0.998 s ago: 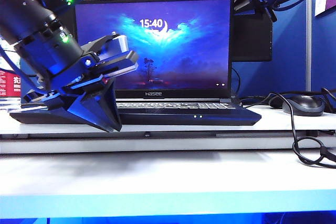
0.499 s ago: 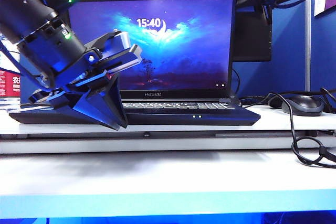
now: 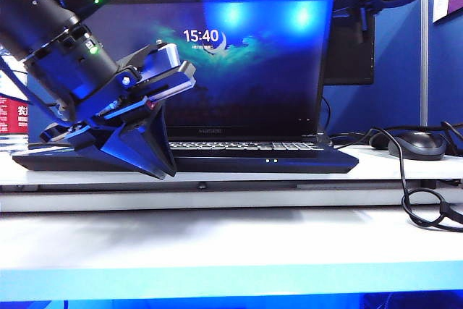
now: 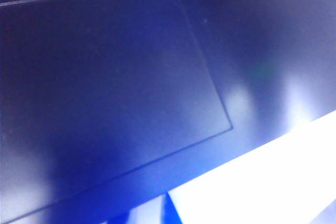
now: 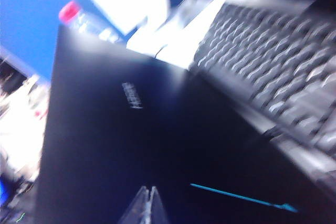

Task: Close the lid of the black laptop.

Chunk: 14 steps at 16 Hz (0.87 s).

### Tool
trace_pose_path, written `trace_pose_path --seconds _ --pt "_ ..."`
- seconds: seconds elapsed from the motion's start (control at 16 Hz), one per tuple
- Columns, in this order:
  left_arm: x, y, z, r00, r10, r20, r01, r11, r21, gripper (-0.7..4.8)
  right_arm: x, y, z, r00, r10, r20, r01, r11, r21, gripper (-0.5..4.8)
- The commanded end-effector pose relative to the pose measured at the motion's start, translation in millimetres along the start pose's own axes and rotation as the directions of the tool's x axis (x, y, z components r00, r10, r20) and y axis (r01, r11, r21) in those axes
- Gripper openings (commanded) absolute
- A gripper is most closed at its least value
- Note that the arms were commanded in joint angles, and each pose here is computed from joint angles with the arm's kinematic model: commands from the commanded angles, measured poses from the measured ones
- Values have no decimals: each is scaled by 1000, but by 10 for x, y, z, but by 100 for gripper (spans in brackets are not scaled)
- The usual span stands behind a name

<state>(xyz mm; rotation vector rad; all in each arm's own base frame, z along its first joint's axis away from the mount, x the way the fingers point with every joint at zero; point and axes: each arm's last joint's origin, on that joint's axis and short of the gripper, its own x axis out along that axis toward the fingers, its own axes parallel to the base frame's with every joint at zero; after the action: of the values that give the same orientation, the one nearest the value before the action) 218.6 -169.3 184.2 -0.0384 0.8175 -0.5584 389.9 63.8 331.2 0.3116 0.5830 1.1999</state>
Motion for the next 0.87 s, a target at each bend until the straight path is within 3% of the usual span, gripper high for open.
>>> trace_pose_path --seconds 0.06,0.69,0.81,0.87 --pt "-30 -19 143 993 -7 120 6 1000 2 71 198 156 -143 993 37 -111 -38 999 -3 -1" --pt "-30 -23 142 993 -19 116 19 1000 6 71 507 369 -313 964 27 -266 -21 999 26 -1" --pt "-31 -34 139 993 -59 104 58 998 11 71 502 369 -332 959 12 -282 -2 999 38 -1" --pt "-33 -61 131 986 -152 76 149 988 39 71 500 359 -338 955 -24 -295 35 999 30 -1"
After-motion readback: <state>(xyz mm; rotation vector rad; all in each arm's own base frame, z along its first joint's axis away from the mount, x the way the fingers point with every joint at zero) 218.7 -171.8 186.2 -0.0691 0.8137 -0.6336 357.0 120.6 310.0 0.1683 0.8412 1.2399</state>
